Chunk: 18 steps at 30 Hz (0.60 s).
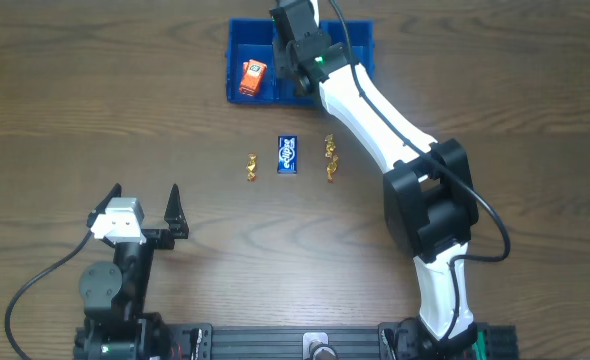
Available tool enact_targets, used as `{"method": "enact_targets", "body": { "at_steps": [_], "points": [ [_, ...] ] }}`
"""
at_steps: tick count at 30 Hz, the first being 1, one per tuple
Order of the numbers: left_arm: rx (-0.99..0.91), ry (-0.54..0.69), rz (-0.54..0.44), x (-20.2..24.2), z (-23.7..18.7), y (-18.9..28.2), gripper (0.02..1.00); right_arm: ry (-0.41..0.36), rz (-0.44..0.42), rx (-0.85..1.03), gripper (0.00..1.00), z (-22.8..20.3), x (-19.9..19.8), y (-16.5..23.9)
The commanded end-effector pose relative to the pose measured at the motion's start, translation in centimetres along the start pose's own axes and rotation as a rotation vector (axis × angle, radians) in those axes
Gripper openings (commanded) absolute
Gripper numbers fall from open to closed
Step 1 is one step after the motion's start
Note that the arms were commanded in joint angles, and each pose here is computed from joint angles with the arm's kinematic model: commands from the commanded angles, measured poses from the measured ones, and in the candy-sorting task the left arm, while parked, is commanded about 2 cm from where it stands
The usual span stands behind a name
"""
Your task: Sort Candies Into Trays
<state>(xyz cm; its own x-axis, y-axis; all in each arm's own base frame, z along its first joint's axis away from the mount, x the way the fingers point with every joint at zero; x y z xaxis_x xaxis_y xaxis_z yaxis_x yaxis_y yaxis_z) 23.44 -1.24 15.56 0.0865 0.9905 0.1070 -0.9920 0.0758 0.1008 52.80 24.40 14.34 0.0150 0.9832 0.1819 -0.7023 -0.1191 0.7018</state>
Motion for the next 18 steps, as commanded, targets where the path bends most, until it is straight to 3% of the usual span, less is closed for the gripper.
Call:
{"method": "enact_targets", "body": {
  "at_steps": [1,13,18],
  "points": [
    [0.046,-0.002,-0.024,-0.4,-1.6,-0.1,0.998,-0.034,-0.043,-0.023,0.036,0.2,-0.6,-0.5],
    [0.046,-0.002,-0.024,-0.4,-1.6,-0.1,0.998,-0.065,-0.089,-0.023,0.036,-0.6,-1.3,-1.9],
    [0.046,-0.002,-0.024,-0.4,-1.6,-0.1,0.998,-0.066,-0.088,-0.024,1.0,-0.6,-1.3,-1.9]
  ]
}}
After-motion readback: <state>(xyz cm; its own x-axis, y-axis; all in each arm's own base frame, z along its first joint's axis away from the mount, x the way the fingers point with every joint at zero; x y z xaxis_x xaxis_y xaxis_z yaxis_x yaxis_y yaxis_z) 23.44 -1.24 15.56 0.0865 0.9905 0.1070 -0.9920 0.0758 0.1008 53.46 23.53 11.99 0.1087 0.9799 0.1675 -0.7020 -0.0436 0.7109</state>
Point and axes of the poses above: each gripper's point midway between its finger pads, its own y axis back along the fingers, its own x axis along the line the jaws close on, z = x × y, the point moved 1 cm from there along y, back along the fingers, and after that the axes turned 11 degrees about -y, right-handed, at the moved point
